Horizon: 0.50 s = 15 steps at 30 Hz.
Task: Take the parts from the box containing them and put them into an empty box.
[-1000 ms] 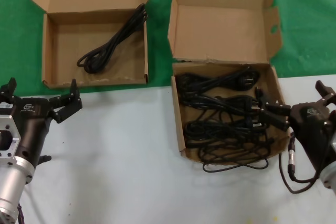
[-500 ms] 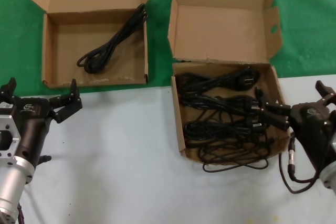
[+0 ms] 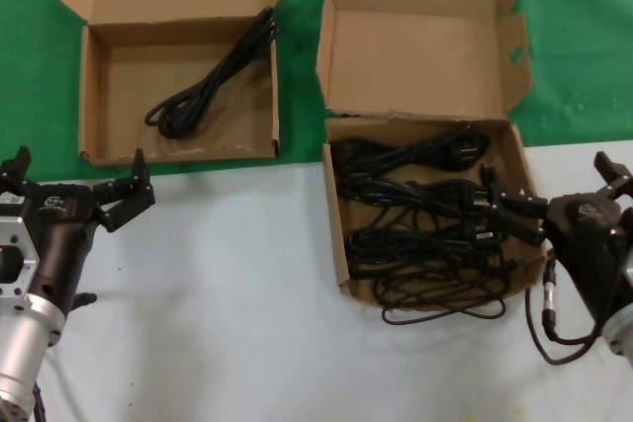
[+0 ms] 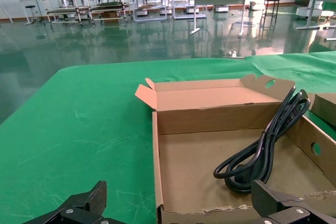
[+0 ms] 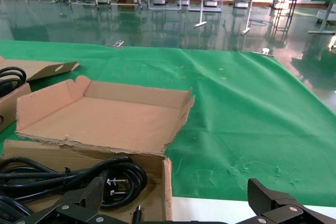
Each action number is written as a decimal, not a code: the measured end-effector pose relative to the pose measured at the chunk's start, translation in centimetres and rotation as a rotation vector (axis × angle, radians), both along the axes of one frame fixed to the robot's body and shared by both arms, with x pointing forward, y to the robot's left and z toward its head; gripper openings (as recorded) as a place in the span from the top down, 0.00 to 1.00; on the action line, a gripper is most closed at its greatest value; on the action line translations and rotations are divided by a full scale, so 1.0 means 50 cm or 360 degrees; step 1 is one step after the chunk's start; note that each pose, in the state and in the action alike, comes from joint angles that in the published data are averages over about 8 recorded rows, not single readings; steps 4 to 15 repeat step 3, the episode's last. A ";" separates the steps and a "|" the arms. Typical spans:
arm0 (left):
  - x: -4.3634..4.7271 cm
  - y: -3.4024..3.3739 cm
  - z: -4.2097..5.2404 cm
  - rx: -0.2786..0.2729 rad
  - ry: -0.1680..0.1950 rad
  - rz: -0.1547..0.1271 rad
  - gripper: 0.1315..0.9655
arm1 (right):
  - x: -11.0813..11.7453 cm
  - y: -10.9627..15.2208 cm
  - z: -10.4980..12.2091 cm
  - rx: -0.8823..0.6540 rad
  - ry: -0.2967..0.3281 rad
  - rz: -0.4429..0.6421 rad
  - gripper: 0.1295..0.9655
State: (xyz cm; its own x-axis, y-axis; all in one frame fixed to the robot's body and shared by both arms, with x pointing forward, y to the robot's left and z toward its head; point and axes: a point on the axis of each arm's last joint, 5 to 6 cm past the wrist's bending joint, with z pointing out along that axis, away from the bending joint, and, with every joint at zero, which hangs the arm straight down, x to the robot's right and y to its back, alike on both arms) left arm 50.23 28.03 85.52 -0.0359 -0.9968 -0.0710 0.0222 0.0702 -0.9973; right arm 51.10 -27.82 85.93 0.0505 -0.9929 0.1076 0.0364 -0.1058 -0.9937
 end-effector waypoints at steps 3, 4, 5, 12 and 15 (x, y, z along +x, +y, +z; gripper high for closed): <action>0.000 0.000 0.000 0.0000 0.0000 0.0000 0.00 | 0.000 0.000 0.000 0.0000 0.0000 0.0000 0.00; 0.000 0.000 0.000 0.0000 0.0000 0.0000 0.00 | 0.000 0.000 0.000 0.0000 0.0000 0.0000 0.00; 0.000 0.000 0.000 0.0000 0.0000 0.0000 0.00 | 0.000 0.000 0.000 0.0000 0.0000 0.0000 0.00; 0.000 0.000 0.000 0.0000 0.0000 0.0000 0.00 | 0.000 0.000 0.000 0.0000 0.0000 0.0000 0.00; 0.000 0.000 0.000 0.0000 0.0000 0.0000 0.00 | 0.000 0.000 0.000 0.0000 0.0000 0.0000 0.00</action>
